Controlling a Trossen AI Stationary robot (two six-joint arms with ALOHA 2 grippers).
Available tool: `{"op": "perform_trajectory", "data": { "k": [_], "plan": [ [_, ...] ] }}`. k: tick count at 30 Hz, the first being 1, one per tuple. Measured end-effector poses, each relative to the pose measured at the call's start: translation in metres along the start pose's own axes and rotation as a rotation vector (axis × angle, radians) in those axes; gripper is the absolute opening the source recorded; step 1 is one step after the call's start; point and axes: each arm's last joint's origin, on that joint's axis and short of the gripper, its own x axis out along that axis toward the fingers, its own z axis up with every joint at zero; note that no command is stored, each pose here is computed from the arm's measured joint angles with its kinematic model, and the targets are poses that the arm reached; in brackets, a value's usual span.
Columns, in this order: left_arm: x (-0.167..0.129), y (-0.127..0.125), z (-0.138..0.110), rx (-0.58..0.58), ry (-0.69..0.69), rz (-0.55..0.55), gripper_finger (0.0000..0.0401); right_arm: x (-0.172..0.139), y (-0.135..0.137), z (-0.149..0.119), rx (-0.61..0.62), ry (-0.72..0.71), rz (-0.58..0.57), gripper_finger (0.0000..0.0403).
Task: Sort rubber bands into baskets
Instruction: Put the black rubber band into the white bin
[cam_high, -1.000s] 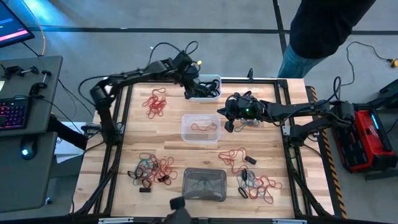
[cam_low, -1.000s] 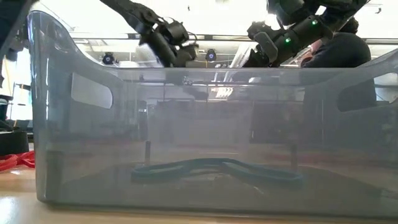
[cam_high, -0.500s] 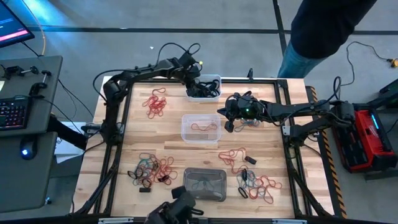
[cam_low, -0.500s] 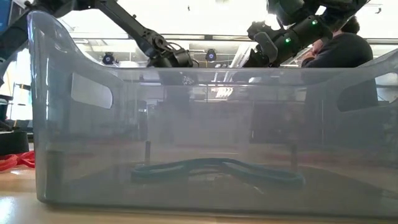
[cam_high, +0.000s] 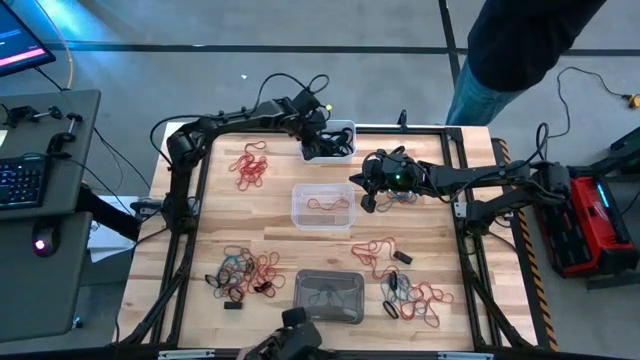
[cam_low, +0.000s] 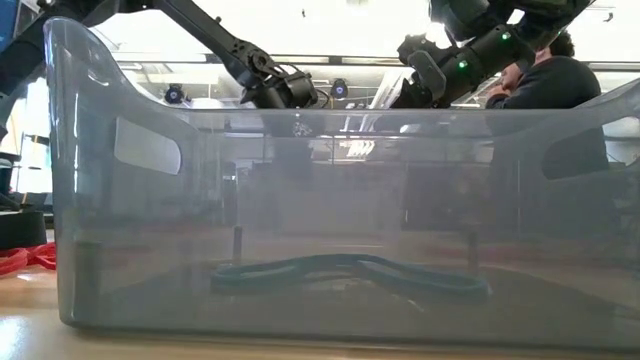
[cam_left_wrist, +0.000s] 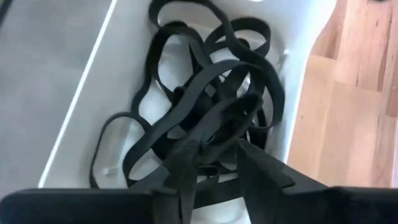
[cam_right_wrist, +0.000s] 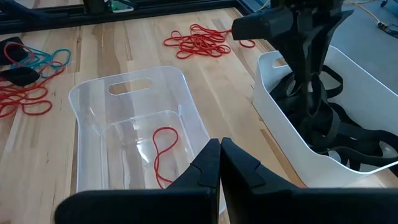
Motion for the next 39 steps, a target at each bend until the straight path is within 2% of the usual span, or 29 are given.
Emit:
{"op": "perform_trajectory", "data": {
  "k": [8,16,23,31,39],
  "plan": [
    [-0.018,-0.008,0.007,0.022,-0.018,0.02,0.0133,0.0,0.0,0.0,-0.001,0.005,0.0,0.0],
    [-0.038,-0.034,0.006,0.152,0.009,-0.153,0.0137,0.0,0.0,-0.002,-0.003,0.022,0.0,0.0],
    [-0.054,-0.065,0.004,0.219,0.028,-0.215,0.0137,0.0,0.0,-0.003,-0.003,0.027,-0.001,0.0],
    [-0.079,-0.108,-0.02,0.259,-0.093,-0.212,0.0136,0.0,0.0,-0.003,-0.006,0.027,-0.001,0.0],
    [-0.125,-0.158,-0.07,0.251,-0.085,-0.242,0.0136,0.0,0.0,-0.002,-0.01,0.024,-0.001,0.0]
  ]
}}
